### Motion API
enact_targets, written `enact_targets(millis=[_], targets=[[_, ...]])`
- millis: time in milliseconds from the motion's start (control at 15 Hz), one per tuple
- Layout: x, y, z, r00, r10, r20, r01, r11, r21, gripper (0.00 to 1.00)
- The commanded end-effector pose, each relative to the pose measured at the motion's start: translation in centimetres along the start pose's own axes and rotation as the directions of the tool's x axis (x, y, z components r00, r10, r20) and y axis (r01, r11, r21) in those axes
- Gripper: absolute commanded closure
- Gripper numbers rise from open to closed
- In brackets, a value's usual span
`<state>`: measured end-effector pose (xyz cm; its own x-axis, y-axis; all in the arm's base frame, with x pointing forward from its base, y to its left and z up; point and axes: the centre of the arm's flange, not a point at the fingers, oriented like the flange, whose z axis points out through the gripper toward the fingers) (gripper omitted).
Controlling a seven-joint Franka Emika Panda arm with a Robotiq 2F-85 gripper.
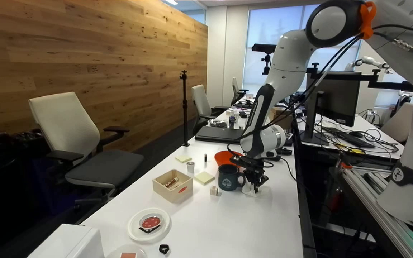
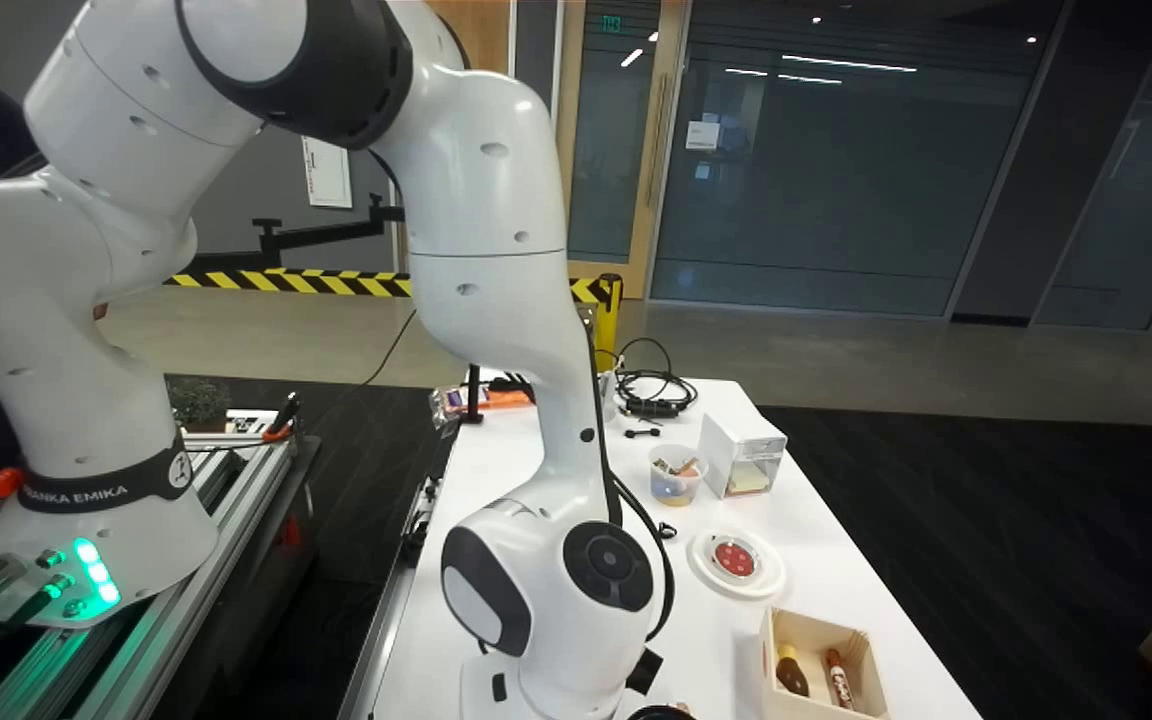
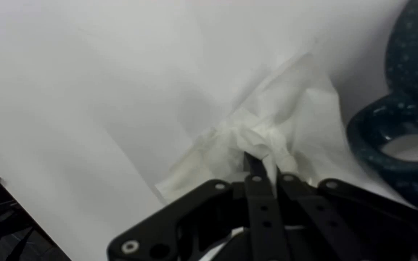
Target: Use the paper towel to wipe the table
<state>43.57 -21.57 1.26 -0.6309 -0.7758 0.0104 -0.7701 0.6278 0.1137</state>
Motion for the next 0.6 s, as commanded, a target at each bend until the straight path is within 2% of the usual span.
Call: enact_targets(millis=[0,267,533], targets=[[-2.6,3.4,-1.3,0.982,-0.191,0.003,0.191,0.981,0.039,1.0],[-5.4,5.6,-1.7,0.917,-0.398,-0.009,0.398,0.915,0.059,1.0],[-8.5,6.4,-2.6,0.815,-0.58,-0.019,0.58,0.812,0.065,1.0]])
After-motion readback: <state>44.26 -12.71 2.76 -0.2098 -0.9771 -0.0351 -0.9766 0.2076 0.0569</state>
